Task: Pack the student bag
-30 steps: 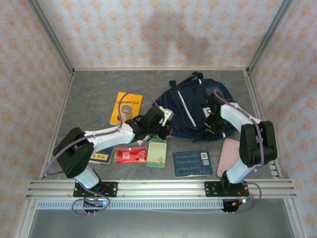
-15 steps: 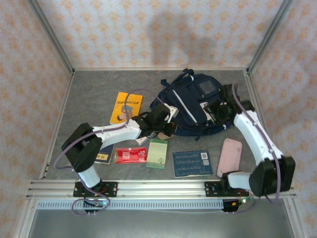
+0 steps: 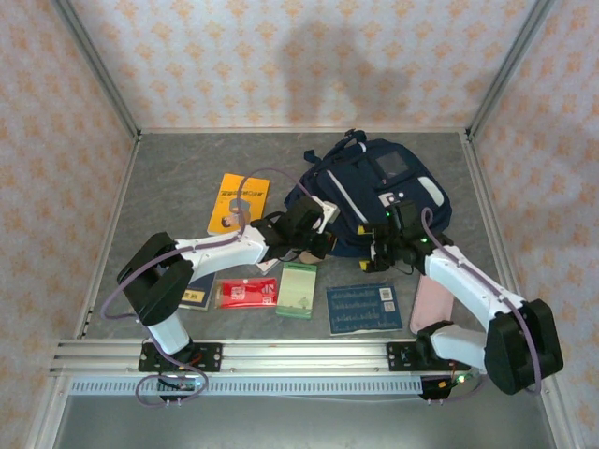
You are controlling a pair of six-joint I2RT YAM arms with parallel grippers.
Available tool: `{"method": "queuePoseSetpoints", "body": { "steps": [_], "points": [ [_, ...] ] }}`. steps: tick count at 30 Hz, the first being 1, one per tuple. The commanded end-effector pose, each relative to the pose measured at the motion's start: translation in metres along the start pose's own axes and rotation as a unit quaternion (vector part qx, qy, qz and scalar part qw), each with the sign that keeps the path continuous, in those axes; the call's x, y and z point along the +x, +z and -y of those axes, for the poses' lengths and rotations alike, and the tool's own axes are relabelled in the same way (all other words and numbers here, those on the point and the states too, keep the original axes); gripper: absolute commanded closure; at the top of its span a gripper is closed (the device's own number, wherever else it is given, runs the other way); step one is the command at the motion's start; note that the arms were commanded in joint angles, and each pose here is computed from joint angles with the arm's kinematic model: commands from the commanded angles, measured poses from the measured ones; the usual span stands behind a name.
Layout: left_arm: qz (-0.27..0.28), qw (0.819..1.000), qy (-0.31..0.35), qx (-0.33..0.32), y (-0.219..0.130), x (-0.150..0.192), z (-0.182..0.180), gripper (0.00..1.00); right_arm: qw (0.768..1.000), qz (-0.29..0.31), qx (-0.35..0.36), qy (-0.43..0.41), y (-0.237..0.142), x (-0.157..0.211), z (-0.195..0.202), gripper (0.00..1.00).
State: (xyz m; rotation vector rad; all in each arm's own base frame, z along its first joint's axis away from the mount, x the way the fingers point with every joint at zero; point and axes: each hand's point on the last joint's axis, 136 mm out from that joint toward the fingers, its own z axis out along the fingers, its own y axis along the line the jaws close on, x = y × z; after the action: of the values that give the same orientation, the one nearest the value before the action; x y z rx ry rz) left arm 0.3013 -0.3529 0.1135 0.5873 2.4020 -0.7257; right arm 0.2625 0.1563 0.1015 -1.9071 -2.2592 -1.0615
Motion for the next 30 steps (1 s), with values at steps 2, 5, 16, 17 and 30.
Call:
{"method": "queuePoseSetpoints", "body": {
  "steps": [2, 5, 16, 17, 30],
  "points": [
    [0.021, 0.999, 0.016, 0.023, -0.009, -0.018, 0.021, 1.00, 0.998, 0.001, -0.044, 0.034, 0.015, -0.001, -0.020, 0.37],
    [0.020, 0.999, 0.018, 0.021, -0.009, -0.018, 0.021, 1.00, 0.998, 0.008, -0.052, 0.029, 0.016, 0.000, -0.024, 0.44],
    [0.017, 1.000, 0.021, 0.013, -0.008, -0.019, 0.019, 1.00, 0.996, 0.042, -0.085, 0.005, -0.010, -0.007, -0.021, 0.63],
    [0.017, 1.000, 0.022, 0.012, -0.008, -0.019, 0.018, 1.00, 0.995, 0.044, -0.085, 0.004, -0.013, -0.008, -0.017, 0.63],
    [0.016, 1.000, 0.022, 0.012, -0.007, -0.020, 0.019, 1.00, 0.994, -0.003, -0.109, 0.012, -0.004, 0.009, -0.005, 0.54]
  ]
}}
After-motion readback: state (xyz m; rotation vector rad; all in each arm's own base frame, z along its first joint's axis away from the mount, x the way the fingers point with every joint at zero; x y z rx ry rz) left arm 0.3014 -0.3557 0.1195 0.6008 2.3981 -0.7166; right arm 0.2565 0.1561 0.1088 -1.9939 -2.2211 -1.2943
